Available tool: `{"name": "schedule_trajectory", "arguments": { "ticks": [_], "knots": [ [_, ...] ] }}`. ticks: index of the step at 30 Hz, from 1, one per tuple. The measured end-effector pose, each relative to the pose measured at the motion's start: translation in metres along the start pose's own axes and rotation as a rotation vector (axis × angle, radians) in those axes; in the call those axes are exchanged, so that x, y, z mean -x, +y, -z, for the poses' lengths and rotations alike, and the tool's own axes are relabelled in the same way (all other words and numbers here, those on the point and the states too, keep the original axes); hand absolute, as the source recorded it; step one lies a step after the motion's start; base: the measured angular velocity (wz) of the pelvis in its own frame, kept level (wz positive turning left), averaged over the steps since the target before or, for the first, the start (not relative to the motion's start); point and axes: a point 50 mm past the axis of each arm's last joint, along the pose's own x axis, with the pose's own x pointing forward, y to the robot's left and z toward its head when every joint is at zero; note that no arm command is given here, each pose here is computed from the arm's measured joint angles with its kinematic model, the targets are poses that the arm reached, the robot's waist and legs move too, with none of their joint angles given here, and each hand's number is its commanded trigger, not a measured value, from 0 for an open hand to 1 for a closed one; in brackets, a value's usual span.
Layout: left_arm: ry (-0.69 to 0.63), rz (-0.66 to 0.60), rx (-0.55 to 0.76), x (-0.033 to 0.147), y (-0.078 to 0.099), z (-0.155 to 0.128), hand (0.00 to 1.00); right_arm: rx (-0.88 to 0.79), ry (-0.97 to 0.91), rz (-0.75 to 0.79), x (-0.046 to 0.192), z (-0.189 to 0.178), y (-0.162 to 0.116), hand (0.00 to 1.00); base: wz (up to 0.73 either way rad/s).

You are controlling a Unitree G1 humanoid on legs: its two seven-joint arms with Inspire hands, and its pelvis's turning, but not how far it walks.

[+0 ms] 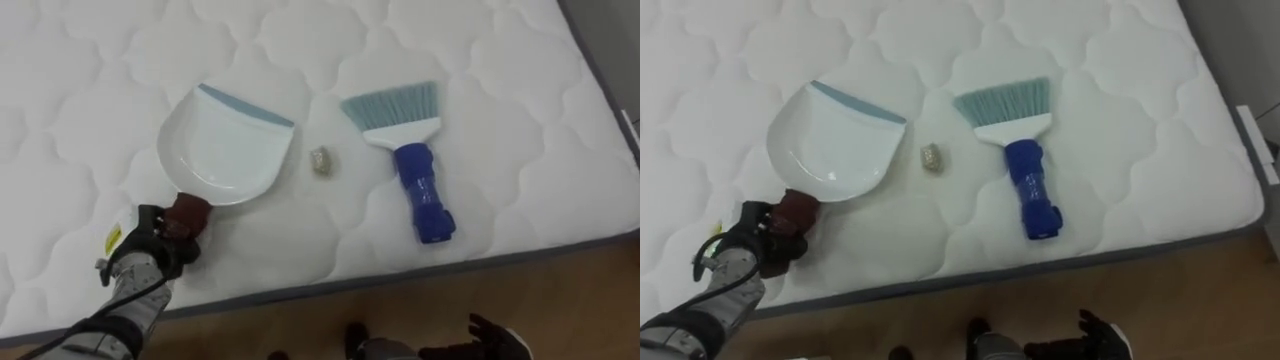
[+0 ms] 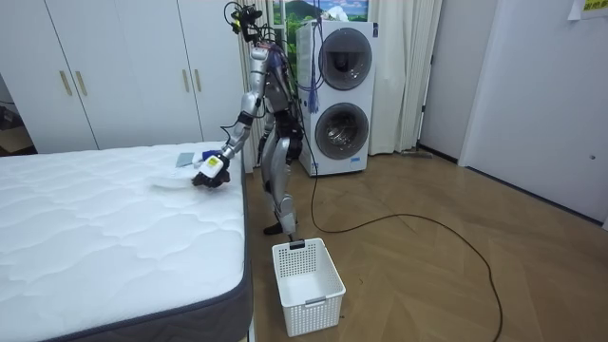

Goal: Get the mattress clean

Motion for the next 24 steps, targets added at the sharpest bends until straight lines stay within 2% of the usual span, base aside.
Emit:
{"name": "schedule_trajectory", "arguments": {
  "ticks": [7,12,17,24],
  "knots": [
    [-0.046,-0.085,-0.028,0.002,0.007,0.006,1.00,-0.222,-0.055,0.086,-0.002,-0.015,-0.014,0.00,-0.01],
    [-0.067,-0.061,-0.080,0.016,-0.004,0.026,1.00,-0.410,-0.120,0.188,-0.002,-0.033,-0.028,0.00,-0.02],
    [-0.105,-0.027,-0.121,0.025,-0.012,0.032,1.00,-0.447,-0.201,0.259,-0.001,-0.055,-0.032,0.00,-0.05],
    [-0.158,0.016,-0.135,0.037,-0.022,0.037,1.00,-0.383,-0.406,0.392,0.008,-0.102,-0.037,0.00,-0.09]
  ]
}}
